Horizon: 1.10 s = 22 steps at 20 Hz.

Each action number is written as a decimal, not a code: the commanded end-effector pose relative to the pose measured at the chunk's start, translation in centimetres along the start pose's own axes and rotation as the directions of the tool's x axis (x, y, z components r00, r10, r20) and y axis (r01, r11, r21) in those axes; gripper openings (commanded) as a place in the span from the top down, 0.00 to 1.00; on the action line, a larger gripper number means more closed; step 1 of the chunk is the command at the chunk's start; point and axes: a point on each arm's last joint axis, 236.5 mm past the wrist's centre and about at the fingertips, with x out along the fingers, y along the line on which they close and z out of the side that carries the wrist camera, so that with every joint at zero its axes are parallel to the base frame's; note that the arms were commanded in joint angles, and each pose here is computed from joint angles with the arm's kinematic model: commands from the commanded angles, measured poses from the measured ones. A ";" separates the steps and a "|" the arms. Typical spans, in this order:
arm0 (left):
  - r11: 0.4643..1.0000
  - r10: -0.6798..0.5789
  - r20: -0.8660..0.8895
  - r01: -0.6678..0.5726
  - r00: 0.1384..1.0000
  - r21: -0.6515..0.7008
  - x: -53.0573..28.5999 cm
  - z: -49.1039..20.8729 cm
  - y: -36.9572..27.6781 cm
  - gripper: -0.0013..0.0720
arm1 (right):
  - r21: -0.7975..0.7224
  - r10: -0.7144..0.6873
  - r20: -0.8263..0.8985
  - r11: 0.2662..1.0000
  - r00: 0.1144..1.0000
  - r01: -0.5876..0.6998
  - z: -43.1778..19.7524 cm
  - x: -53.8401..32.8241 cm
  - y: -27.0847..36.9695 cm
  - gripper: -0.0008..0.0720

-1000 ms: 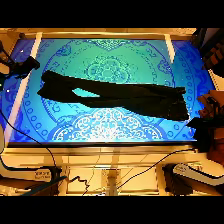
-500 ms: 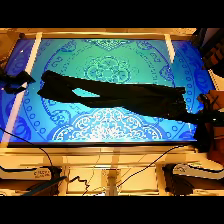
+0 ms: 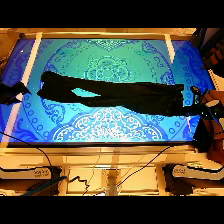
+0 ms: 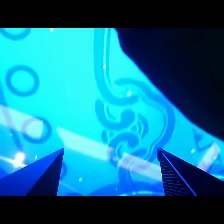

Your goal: Fold the clothes and pants, and hang the long-sleeved shirts on hangers.

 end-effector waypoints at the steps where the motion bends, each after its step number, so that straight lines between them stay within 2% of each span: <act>1: 1.000 -0.021 -0.093 0.020 0.995 -0.017 1.9 -2.8 0.0 0.14 | -0.009 0.005 0.022 1.000 1.000 -0.004 0.8 -0.2 0.9 0.93; 3: 0.997 -0.060 -0.047 0.057 0.997 -0.053 3.9 -2.5 -0.4 0.14 | -0.013 0.006 0.028 1.000 1.000 -0.005 1.0 -0.6 1.1 0.93; 5: 0.988 -0.111 0.075 0.118 0.991 -0.097 5.1 -0.1 -1.4 0.14 | -0.019 0.012 0.028 1.000 1.000 -0.011 1.0 -1.0 1.4 0.93; 8: 0.986 -0.105 0.209 0.129 0.972 -0.104 6.5 3.0 -1.7 0.14 | -0.021 0.012 0.036 1.000 0.999 -0.012 1.2 -1.3 1.5 0.93; 16: 0.976 -0.077 0.280 0.130 0.957 -0.173 12.9 5.7 -0.2 0.15 | -0.017 0.018 0.035 1.000 0.999 -0.017 1.2 -1.3 1.7 0.93; 17: 0.975 -0.075 0.304 0.134 0.950 -0.178 13.2 6.3 -0.3 0.22 | -0.011 0.018 0.034 1.000 0.999 -0.018 1.1 -1.3 1.7 0.93; 18: 0.972 -0.079 0.328 0.146 0.941 -0.185 13.3 6.9 -0.6 0.36 | -0.002 0.020 0.031 1.000 0.999 -0.020 1.1 -1.3 1.7 0.93; 19: 0.971 -0.075 0.359 0.150 0.930 -0.185 13.3 7.6 -0.7 0.57 | -0.002 0.032 0.019 0.999 0.999 -0.032 0.8 -1.4 2.0 0.93; 21: 0.972 -0.073 0.420 0.158 0.905 -0.173 12.8 9.0 -1.4 0.89 | -0.004 0.088 -0.035 0.996 0.996 -0.088 0.1 -2.0 3.3 0.93; 22: 0.972 -0.072 0.452 0.165 0.889 -0.168 12.2 9.8 -1.7 0.94 | 0.002 0.119 -0.063 0.993 0.991 -0.119 0.1 -2.8 4.1 0.93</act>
